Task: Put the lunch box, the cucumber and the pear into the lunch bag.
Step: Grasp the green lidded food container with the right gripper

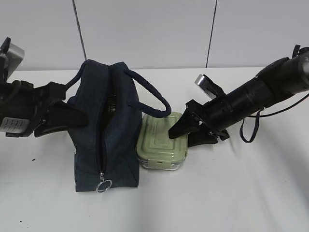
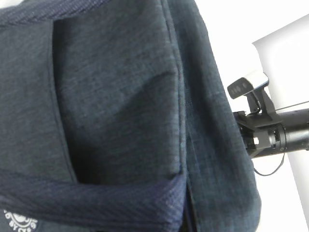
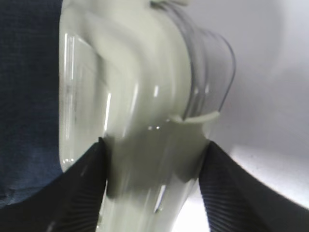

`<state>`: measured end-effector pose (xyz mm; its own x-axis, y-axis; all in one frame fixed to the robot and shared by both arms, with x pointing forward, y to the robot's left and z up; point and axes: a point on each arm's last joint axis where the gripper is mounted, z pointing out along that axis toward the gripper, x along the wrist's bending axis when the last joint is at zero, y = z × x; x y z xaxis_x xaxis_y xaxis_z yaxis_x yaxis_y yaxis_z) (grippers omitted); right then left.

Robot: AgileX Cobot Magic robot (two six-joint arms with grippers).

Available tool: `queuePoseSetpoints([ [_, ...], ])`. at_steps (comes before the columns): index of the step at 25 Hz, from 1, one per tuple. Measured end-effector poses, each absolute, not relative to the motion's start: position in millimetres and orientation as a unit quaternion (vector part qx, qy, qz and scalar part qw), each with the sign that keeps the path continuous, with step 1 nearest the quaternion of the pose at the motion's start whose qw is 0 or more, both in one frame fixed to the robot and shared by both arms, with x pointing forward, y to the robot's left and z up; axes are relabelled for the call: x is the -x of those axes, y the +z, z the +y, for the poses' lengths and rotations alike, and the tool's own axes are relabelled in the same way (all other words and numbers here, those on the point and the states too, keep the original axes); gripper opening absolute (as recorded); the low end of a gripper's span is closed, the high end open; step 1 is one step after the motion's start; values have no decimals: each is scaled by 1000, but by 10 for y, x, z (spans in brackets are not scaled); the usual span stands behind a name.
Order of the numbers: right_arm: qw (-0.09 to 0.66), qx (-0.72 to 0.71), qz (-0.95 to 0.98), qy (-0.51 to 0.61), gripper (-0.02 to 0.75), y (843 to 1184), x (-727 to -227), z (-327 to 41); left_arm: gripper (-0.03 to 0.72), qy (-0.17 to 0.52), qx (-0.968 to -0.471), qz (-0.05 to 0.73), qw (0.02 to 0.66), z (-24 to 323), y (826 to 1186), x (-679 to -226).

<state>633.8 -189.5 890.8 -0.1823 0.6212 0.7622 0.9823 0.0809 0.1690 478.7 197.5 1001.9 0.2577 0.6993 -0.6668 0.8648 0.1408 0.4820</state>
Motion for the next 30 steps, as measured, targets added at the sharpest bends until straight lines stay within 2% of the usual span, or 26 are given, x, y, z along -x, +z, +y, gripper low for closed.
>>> queuePoseSetpoints([
  [7,264,578,-685,-357,383,8917,-6346,-1882,-18,-91,-650,602,455,1975,10019,-4786],
  [30,265,580,-680,-361,377,8915,-6362,-1957,-18,-91,-650,602,455,1975,10019,-4786],
])
